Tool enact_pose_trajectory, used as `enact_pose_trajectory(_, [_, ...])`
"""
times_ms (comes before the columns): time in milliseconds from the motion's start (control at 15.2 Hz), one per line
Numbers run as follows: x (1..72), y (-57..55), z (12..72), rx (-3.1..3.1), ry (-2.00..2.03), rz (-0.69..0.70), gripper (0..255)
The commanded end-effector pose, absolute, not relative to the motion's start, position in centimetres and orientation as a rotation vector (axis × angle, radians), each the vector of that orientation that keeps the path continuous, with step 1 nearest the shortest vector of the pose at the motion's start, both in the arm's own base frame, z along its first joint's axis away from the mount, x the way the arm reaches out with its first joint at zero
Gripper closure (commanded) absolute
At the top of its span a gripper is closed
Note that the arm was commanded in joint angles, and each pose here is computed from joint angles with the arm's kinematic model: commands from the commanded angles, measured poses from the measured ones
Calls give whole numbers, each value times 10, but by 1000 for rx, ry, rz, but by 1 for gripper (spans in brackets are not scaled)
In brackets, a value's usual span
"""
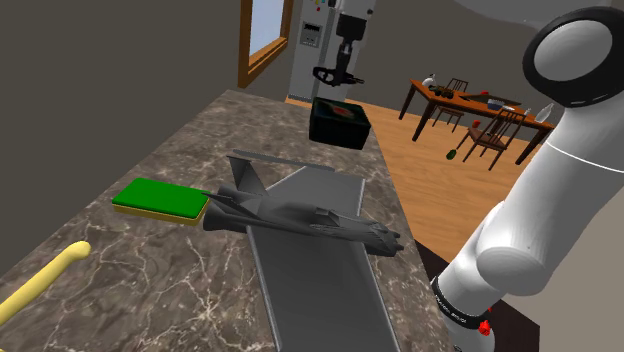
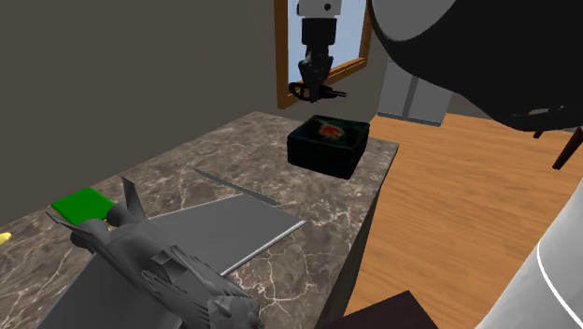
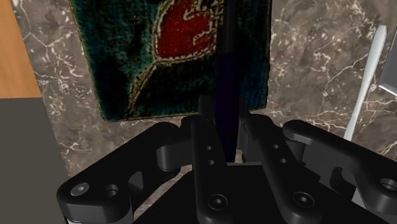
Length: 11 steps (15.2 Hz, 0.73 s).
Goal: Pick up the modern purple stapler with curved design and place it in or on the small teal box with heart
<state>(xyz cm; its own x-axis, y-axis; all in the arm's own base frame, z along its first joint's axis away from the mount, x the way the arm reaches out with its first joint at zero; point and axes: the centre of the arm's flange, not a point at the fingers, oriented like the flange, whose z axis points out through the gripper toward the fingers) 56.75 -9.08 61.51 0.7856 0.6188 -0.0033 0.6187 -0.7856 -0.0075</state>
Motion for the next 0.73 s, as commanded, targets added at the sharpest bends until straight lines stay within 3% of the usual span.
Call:
enact_pose_trajectory(0, [563,-117,615,-2962,-1029,8,255])
enact_pose_trajectory(660, [558,-142,572,-2962,-1029,8,255])
